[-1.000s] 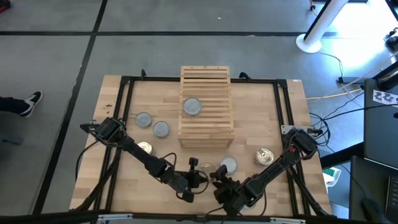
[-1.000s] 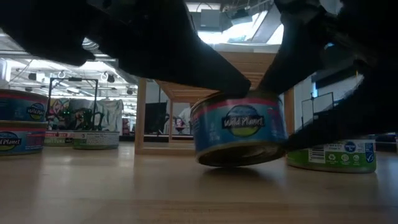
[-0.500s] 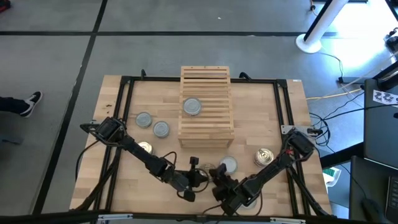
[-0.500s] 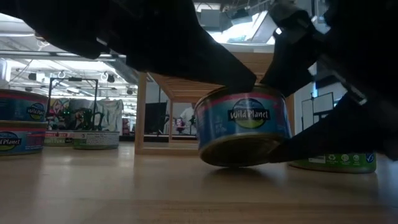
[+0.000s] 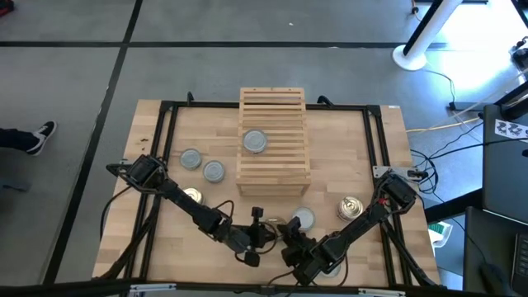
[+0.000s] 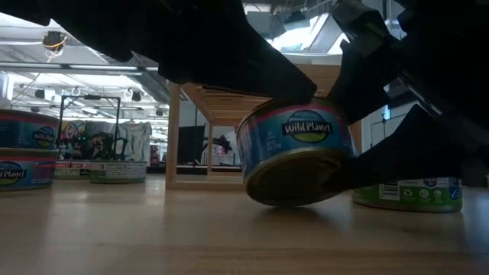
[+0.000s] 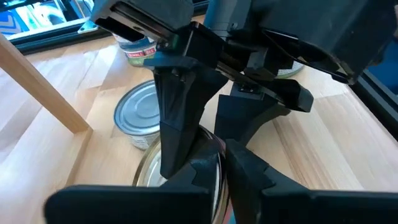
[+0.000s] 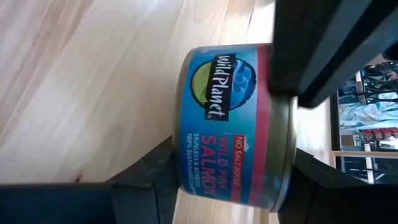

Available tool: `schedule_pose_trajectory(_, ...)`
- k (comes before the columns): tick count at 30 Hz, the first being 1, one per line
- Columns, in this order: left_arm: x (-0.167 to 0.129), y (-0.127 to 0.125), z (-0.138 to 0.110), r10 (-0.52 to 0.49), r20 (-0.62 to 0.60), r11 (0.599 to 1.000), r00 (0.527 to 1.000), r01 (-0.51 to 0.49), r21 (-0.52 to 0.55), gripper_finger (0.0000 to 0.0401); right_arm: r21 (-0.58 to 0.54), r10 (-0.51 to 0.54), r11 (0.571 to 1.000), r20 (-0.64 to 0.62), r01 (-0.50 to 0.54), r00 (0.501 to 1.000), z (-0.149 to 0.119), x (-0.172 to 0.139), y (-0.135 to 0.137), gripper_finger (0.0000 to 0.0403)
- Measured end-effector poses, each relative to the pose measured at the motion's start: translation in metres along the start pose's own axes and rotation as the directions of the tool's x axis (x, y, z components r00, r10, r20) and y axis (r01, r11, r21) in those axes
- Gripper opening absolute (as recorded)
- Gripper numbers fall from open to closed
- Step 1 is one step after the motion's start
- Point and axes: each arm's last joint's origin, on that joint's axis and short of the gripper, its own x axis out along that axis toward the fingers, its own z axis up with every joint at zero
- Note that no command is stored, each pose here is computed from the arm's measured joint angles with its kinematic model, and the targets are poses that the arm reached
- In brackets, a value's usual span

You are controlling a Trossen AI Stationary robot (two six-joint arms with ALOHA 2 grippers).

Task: Stack canned seafood by type on shelf
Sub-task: Put the blue tuna can on the shelf

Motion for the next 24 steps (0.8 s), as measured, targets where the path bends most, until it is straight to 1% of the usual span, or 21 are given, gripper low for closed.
schedule_pose_trajectory(4, -0.003, 0.000, 0.004, -0.016, 0.007, 0.999, 1.000, 0.016, -0.048, 0.0073, 0.020, 0.016, 1.000, 0.011, -0.016, 1.000, 0.007, -0.002, -0.004, 0.0186)
schedule_pose_trajectory(8, -0.014, 0.002, 0.019, -0.033, 0.044, 0.996, 0.998, 0.037, -0.087, 0.0122, 0.029, 0.014, 0.999, 0.019, -0.014, 1.000, 0.017, -0.006, -0.009, 0.0187)
schedule_pose_trajectory(9, -0.018, 0.003, 0.024, -0.036, 0.049, 0.996, 0.998, 0.040, -0.086, 0.0132, 0.026, 0.014, 1.000, 0.017, -0.014, 1.000, 0.019, -0.007, -0.011, 0.0189)
schedule_pose_trajectory(12, -0.036, 0.008, 0.038, -0.043, 0.046, 0.998, 0.998, 0.045, -0.038, 0.0152, 0.019, 0.014, 1.000, 0.011, -0.014, 1.000, 0.025, -0.011, -0.015, 0.0191)
schedule_pose_trajectory(15, -0.057, 0.015, 0.053, -0.049, 0.034, 0.998, 0.998, 0.050, -0.026, 0.0160, 0.003, 0.014, 1.000, -0.002, -0.014, 1.000, 0.030, -0.015, -0.021, 0.0188)
schedule_pose_trajectory(18, -0.076, 0.025, 0.064, -0.048, 0.010, 0.998, 0.999, 0.048, -0.040, 0.0159, -0.023, 0.011, 1.000, -0.024, -0.011, 1.000, 0.035, -0.022, -0.030, 0.0188)
schedule_pose_trajectory(24, -0.110, 0.046, 0.077, -0.036, -0.043, 0.996, 0.998, 0.033, -0.079, 0.0149, -0.053, -0.054, 0.997, -0.044, 0.051, 0.998, 0.042, -0.047, -0.063, 0.0190)
